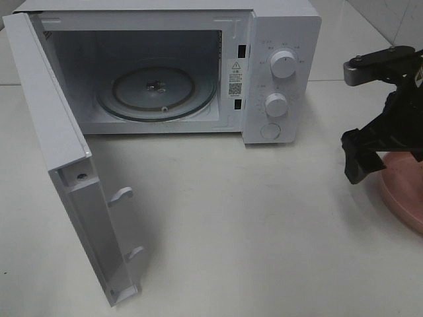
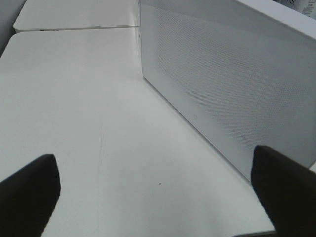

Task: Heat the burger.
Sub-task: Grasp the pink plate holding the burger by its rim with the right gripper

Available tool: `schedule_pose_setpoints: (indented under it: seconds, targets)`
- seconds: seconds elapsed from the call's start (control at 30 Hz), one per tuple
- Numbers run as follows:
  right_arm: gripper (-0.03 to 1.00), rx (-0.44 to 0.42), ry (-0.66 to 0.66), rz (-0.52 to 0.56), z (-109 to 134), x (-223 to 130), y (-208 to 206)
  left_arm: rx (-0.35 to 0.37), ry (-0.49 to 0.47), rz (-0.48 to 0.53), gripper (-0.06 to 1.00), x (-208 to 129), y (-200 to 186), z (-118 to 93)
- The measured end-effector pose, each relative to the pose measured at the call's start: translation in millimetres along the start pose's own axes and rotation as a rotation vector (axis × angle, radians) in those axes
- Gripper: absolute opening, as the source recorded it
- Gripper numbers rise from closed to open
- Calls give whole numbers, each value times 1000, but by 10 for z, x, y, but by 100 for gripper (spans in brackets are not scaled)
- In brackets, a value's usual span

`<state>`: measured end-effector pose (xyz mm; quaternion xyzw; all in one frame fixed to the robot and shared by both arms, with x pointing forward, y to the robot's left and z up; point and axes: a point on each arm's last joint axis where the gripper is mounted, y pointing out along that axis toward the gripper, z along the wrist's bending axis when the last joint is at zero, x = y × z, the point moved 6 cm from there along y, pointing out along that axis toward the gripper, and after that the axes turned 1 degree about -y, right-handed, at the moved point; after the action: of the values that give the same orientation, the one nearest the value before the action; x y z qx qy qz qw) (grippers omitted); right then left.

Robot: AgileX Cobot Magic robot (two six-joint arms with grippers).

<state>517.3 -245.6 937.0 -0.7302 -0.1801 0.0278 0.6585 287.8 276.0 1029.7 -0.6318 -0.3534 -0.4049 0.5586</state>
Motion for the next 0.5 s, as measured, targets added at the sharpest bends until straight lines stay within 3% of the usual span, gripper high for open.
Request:
schedule_pose_setpoints:
  seconds: [0.3, 0.5]
  targets:
    - [97, -23, 33, -24, -245, 19, 32, 0, 0, 0, 99, 0, 0, 0]
    - [95, -25, 61, 43, -384, -24, 246, 0, 0, 0, 99, 0, 0, 0]
